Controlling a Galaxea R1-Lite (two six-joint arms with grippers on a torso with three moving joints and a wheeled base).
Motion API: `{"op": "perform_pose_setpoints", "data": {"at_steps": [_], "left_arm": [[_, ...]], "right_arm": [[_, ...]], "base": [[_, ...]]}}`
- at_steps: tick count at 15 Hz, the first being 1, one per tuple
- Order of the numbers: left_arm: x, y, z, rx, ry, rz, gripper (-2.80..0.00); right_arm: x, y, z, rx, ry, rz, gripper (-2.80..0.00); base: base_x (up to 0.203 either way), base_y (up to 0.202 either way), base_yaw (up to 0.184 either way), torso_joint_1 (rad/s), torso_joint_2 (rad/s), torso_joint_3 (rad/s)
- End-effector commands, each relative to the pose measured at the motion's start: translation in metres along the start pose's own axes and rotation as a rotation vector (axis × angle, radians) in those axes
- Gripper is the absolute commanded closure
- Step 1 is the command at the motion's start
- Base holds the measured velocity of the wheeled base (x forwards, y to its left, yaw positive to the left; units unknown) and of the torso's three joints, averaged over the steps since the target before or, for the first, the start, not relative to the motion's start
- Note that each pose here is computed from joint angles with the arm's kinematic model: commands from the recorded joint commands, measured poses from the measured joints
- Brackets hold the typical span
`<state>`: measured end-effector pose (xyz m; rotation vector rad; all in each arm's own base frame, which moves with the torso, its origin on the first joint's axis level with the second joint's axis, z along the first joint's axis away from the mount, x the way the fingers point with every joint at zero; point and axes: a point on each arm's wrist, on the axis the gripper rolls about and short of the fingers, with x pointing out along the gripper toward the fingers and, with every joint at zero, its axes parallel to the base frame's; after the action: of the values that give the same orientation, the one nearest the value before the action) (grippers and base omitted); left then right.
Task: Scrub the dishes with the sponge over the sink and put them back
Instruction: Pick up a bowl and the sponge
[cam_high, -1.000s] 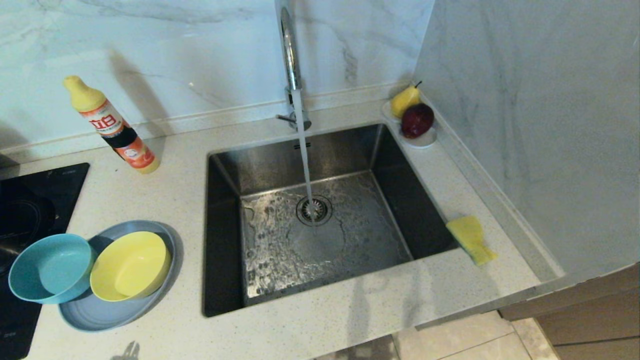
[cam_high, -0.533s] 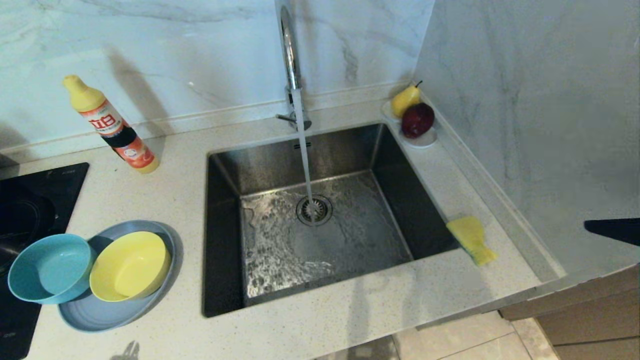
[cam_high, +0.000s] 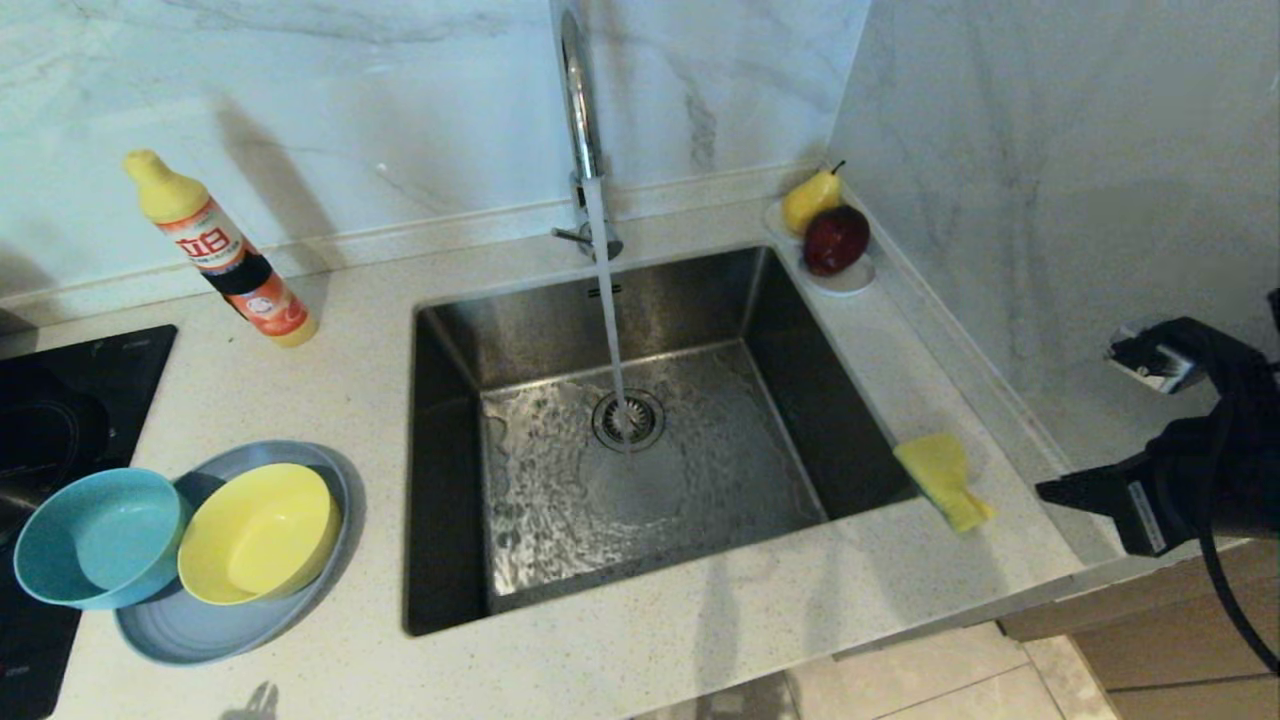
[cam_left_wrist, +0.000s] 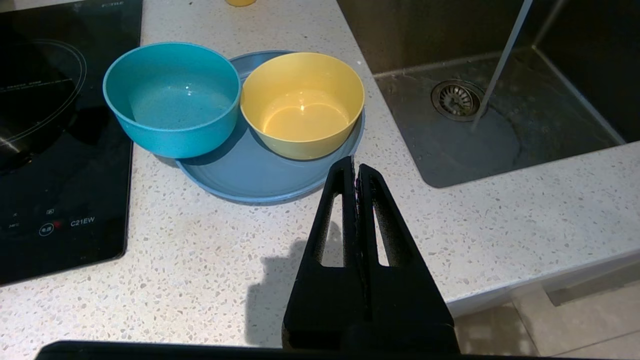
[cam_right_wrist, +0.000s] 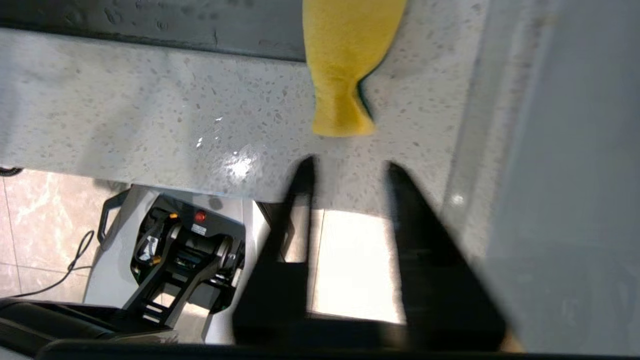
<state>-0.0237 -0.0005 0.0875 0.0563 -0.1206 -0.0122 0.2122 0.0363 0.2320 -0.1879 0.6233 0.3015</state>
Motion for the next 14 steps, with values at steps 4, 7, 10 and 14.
{"op": "perform_pose_setpoints", "data": {"at_steps": [4, 7, 10, 14], "left_arm": [[0.002, -0.001, -0.011, -0.001, 0.041, -0.002, 0.0], [0.002, -0.001, -0.011, -0.001, 0.041, -0.002, 0.0], [0.002, -0.001, -0.011, -0.001, 0.041, -0.002, 0.0], [0.002, -0.001, -0.011, -0.001, 0.041, -0.002, 0.0]], "right_arm": [[0.035, -0.001, -0.009, -0.002, 0.043, -0.023, -2.8], [0.049, -0.001, -0.013, -0.005, 0.06, -0.019, -2.8], [0.069, -0.003, -0.016, 0.001, 0.07, -0.016, -2.8], [0.089, -0.003, -0.022, -0.009, -0.001, -0.031, -2.8]], "base": [[0.0, 0.0, 0.0, 0.0, 0.0, 0.0], [0.0, 0.0, 0.0, 0.0, 0.0, 0.0], [0.0, 0.0, 0.0, 0.0, 0.0, 0.0], [0.0, 0.0, 0.0, 0.0, 0.0, 0.0]]}}
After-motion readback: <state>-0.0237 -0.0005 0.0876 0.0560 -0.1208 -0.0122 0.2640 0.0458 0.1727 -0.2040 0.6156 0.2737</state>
